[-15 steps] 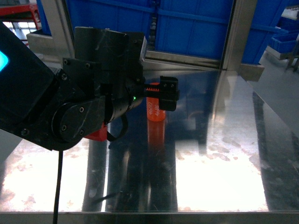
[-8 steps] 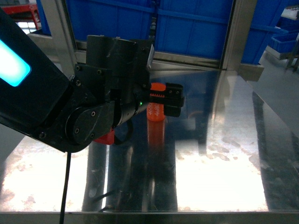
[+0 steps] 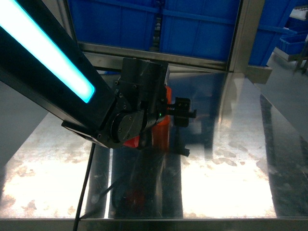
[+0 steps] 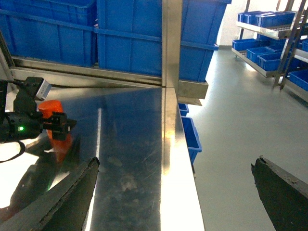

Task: Pick capacitor and pack into box

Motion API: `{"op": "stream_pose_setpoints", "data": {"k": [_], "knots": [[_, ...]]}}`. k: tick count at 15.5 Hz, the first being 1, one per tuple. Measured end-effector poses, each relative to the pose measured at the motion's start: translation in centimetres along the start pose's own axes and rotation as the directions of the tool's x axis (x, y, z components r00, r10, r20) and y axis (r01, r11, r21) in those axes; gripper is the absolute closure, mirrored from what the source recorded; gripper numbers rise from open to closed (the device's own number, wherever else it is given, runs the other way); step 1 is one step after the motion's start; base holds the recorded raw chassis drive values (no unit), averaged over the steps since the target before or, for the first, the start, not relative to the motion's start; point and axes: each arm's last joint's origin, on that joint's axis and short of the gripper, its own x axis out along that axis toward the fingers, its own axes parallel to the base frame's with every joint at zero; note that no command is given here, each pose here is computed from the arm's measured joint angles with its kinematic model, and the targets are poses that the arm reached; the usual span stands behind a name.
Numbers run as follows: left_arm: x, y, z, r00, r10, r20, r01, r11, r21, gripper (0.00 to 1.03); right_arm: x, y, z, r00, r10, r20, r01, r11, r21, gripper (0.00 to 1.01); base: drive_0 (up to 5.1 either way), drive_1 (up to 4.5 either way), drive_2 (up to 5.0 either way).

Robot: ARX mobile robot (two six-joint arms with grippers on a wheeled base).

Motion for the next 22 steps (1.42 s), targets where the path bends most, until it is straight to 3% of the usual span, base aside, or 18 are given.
{"op": "stream_pose_setpoints", "data": {"k": [5,7,11,12,13,15,16,17,19,21,22], "knots": [[0.1,0.1,-0.1,1.000,0.005,-0.008,-0.005,0.9998,-0.018,0.46,0.0,0.0,0.0,1.000,0.000,0.000,0.000,1.0000,0.000,0.03,0.0,0.00,0.0],[0.1,0.2,0.2,1.000,0.003,0.024,-0.003,0.9996,-0.030,0.58,0.0,0.0,0.0,1.000,0.000,0.000,0.000,1.0000,0.000,0.03,0.0,0.00,0.0],[-1.8,1.1,0.1,0.996,0.014,0.086,-0.011,0.9991,-0.041,0.58,0.0,0.0,0.0,1.000,0.000,0.000,0.000,1.0000,0.000,0.03,0.0,0.00,0.0],[-3.3,1.5,0.7,0.993,0.017,0.120,-0.012,0.9988,-0.047,0.58,0.0,0.0,0.0,1.000,0.000,0.000,0.000,1.0000,0.000,0.03,0.0,0.00,0.0],[-5.9,2.1,2.7,0.975,0.042,0.216,-0.032,0.9982,-0.051,0.58,0.0,0.0,0.0,1.000,0.000,0.000,0.000,1.0000,0.000,0.03,0.0,0.00,0.0],[-12.0,3.5,6.2,0.915,0.048,0.401,-0.026,0.9978,-0.061,0.58,0.0,0.0,0.0,1.000,0.000,0.000,0.000,1.0000,0.000,0.03,0.0,0.00,0.0],[-15.4,4.2,7.0,0.882,0.050,0.469,-0.024,0.9978,-0.062,0.58,0.0,0.0,0.0,1.000,0.000,0.000,0.000,1.0000,0.000,0.03,0.0,0.00,0.0],[-18.8,5.0,6.6,0.878,0.053,0.476,-0.027,0.9978,-0.060,0.58,0.0,0.0,0.0,1.000,0.000,0.000,0.000,1.0000,0.000,0.03,0.0,0.00,0.0],[-24.5,6.2,4.5,0.902,0.045,0.428,-0.018,0.9977,-0.066,0.58,0.0,0.0,0.0,1.000,0.000,0.000,0.000,1.0000,0.000,0.03,0.0,0.00,0.0],[-29.7,7.4,4.0,0.900,0.034,0.434,0.011,0.9948,-0.102,0.58,0.0,0.0,0.0,1.000,0.000,0.000,0.000,1.0000,0.000,0.03,0.0,0.00,0.0],[-32.4,7.4,4.0,0.887,0.021,0.461,0.027,0.9948,-0.098,0.58,0.0,0.0,0.0,1.000,0.000,0.000,0.000,1.0000,0.000,0.03,0.0,0.00,0.0]]}}
